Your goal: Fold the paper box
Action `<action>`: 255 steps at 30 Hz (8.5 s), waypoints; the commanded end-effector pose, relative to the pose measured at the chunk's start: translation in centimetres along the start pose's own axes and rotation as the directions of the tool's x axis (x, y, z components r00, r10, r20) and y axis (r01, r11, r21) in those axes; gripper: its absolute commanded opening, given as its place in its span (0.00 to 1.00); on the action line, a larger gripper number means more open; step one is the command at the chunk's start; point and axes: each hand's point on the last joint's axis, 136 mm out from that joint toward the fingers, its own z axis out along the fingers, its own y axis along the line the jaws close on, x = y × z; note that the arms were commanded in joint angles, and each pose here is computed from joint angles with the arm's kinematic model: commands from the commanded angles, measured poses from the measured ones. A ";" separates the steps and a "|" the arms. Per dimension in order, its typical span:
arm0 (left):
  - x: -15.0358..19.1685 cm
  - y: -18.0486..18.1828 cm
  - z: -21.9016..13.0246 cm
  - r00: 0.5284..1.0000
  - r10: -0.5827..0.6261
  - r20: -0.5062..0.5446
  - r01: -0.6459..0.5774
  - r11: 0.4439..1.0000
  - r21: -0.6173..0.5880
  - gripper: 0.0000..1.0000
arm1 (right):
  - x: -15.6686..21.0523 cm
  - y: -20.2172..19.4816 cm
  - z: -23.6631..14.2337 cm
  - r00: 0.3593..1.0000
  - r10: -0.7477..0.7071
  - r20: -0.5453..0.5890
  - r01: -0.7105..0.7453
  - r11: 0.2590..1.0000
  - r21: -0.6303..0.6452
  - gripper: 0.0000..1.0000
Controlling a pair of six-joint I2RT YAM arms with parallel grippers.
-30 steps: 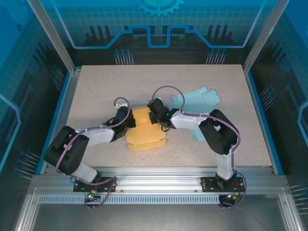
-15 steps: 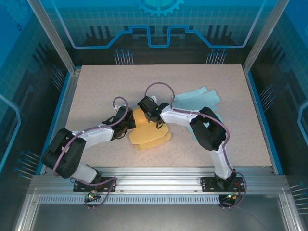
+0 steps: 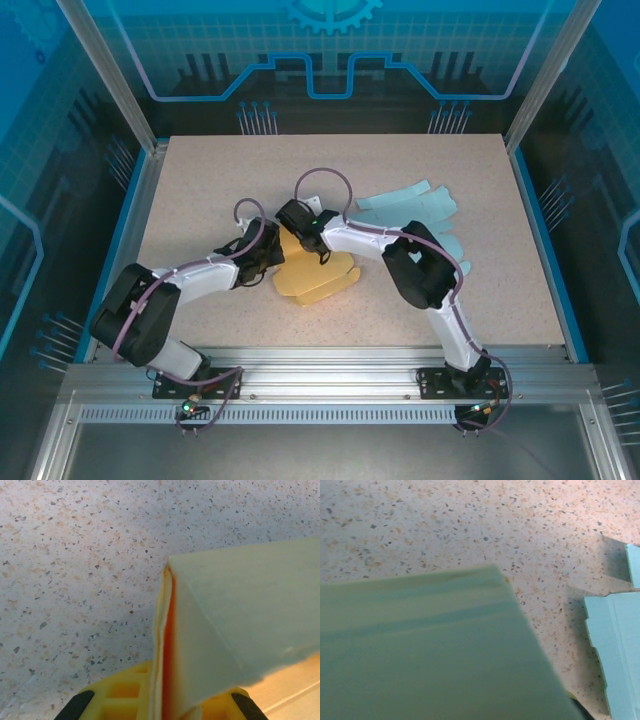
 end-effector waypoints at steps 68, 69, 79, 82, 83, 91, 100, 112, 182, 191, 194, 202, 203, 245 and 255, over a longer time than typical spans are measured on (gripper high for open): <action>-3.9 0.0 -9.8 1.000 0.022 -0.007 -0.022 0.999 -0.044 0.70 | 8.3 -1.6 -4.0 0.856 -0.275 -0.438 0.249 0.961 -0.117 0.09; -4.1 0.3 -10.2 1.000 0.017 0.008 -0.016 0.999 -0.045 0.71 | 8.3 -1.7 -4.1 0.847 -0.292 -0.444 0.269 0.956 -0.116 0.09; -1.8 1.4 -9.9 0.995 -0.048 -0.088 0.048 0.999 -0.003 0.72 | 8.9 -1.7 -3.1 0.808 -0.340 -0.481 0.332 0.937 -0.105 0.09; 0.3 0.4 -9.1 0.984 -0.070 -0.165 0.076 0.997 0.033 0.72 | 8.6 -1.5 -3.3 0.812 -0.336 -0.478 0.321 0.940 -0.117 0.10; 0.6 0.3 -8.9 0.982 -0.075 -0.174 0.081 0.996 0.028 0.72 | 9.0 -1.4 -2.8 0.802 -0.340 -0.490 0.328 0.938 -0.114 0.10; 0.0 1.6 -8.6 0.989 -0.104 -0.101 0.101 0.995 -0.026 0.73 | 10.0 -2.4 0.0 0.753 -0.372 -0.543 0.433 0.901 -0.015 0.10; -1.1 3.4 -9.8 0.996 -0.085 -0.027 0.082 0.993 -0.091 0.73 | 11.3 -2.8 1.4 0.714 -0.390 -0.581 0.517 0.854 0.062 0.10; 0.7 1.3 -9.0 0.985 -0.102 -0.138 0.103 0.995 -0.001 0.69 | 8.9 -0.6 -1.0 0.774 -0.368 -0.515 0.381 0.921 -0.084 0.33; 9.7 -3.5 -5.6 0.930 0.014 -0.366 0.053 0.983 0.173 0.40 | 6.9 -6.8 -4.4 0.920 0.227 -0.320 -0.357 0.824 -0.441 0.55; 0.5 -3.1 -8.2 0.962 0.273 -0.001 -0.272 0.958 0.091 0.55 | 2.8 -11.1 -3.9 0.931 0.233 -0.281 -0.319 0.893 -0.316 0.53; -2.2 -4.7 -7.0 0.889 0.452 0.076 -0.457 0.885 0.089 0.58 | 3.4 -14.2 -5.5 0.924 0.278 -0.263 -0.335 0.920 -0.204 0.54; -2.2 -10.1 -2.1 0.601 0.796 0.071 -0.783 0.570 0.249 0.59 | 7.9 -19.6 -11.1 0.890 0.410 -0.198 -0.434 0.896 -0.097 0.64; -2.0 -10.3 -1.3 0.572 0.819 0.048 -0.800 0.543 0.256 0.59 | 8.2 -20.3 -11.9 0.888 0.424 -0.180 -0.444 0.891 -0.091 0.66; -1.9 -8.6 -3.3 0.742 0.670 0.034 -0.643 0.696 0.321 0.56 | 7.0 -23.1 -17.7 0.902 0.431 -0.029 -0.429 0.887 -0.170 0.79; 0.8 -7.5 -1.9 0.694 0.718 -0.054 -0.656 0.662 0.363 0.57 | 6.5 -22.4 -17.9 0.911 0.411 -0.035 -0.410 0.892 -0.190 1.00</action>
